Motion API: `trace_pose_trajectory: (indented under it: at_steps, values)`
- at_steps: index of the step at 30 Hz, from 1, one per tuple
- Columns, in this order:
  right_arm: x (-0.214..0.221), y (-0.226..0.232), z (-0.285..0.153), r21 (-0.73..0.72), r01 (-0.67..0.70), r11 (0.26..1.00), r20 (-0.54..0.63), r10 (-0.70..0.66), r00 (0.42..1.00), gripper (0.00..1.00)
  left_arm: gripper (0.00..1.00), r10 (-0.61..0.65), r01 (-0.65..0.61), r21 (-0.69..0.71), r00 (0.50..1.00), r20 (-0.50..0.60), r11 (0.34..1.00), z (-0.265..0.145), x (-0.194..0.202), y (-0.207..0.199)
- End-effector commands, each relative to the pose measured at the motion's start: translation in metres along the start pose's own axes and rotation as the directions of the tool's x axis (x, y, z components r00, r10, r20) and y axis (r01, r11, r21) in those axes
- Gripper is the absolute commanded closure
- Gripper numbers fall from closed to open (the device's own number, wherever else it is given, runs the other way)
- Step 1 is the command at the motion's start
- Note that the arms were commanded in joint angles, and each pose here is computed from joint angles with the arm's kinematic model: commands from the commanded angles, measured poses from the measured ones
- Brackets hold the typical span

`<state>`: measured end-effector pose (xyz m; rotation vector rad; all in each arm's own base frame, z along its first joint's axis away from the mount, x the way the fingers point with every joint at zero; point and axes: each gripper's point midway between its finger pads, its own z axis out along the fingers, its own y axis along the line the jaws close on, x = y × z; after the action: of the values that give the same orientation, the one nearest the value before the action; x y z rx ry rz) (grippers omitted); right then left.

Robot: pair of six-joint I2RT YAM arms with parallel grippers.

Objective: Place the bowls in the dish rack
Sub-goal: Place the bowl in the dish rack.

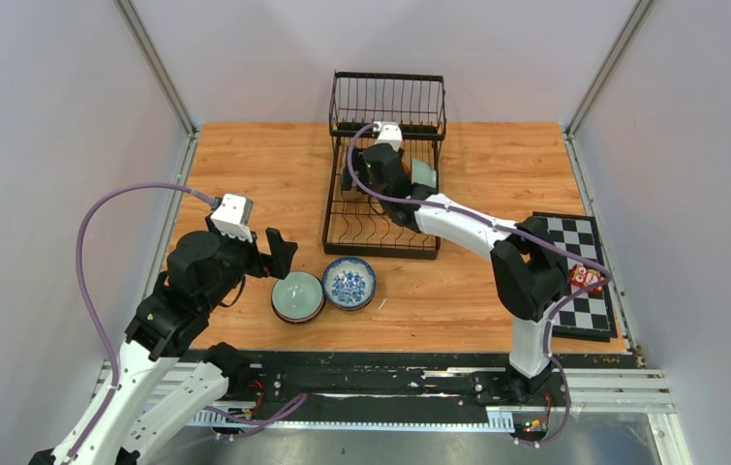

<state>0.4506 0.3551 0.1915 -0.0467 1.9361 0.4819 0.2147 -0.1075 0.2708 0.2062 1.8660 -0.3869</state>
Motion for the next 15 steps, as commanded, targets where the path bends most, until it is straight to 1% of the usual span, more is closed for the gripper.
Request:
trace_pose_trajectory:
  at_steps: [1, 6, 9, 11, 12, 15]
  values:
    - [-0.001, 0.003, -0.025, -0.020, 0.010, 1.000, -0.010, -0.010, 1.000, 0.18, 0.02, 0.015, -0.015, -0.001, 1.000, -0.008, 1.000, 0.001, 0.005, 0.001]
    - [-0.001, 0.008, -0.039, -0.056, 0.025, 0.998, -0.037, -0.027, 0.999, 0.22, 0.02, 0.014, -0.014, -0.001, 1.000, -0.015, 1.000, 0.001, 0.007, 0.001]
    - [0.000, 0.017, -0.037, -0.087, 0.033, 0.996, -0.056, -0.038, 0.998, 0.28, 0.02, 0.014, -0.014, -0.003, 1.000, -0.015, 1.000, 0.001, 0.007, 0.001]
    - [0.000, 0.027, -0.034, -0.125, 0.034, 0.992, -0.063, -0.042, 0.997, 0.36, 0.02, 0.014, -0.014, -0.005, 1.000, -0.017, 1.000, 0.001, 0.007, 0.002]
    - [-0.001, 0.032, -0.032, -0.141, 0.034, 0.989, -0.068, -0.044, 0.997, 0.43, 0.02, 0.014, -0.014, -0.005, 1.000, -0.016, 1.000, 0.001, 0.007, 0.002]
    - [0.005, 0.045, -0.023, -0.170, 0.028, 0.985, -0.098, -0.045, 0.994, 0.68, 0.02, 0.012, -0.012, -0.006, 1.000, -0.015, 1.000, 0.001, 0.007, 0.002]
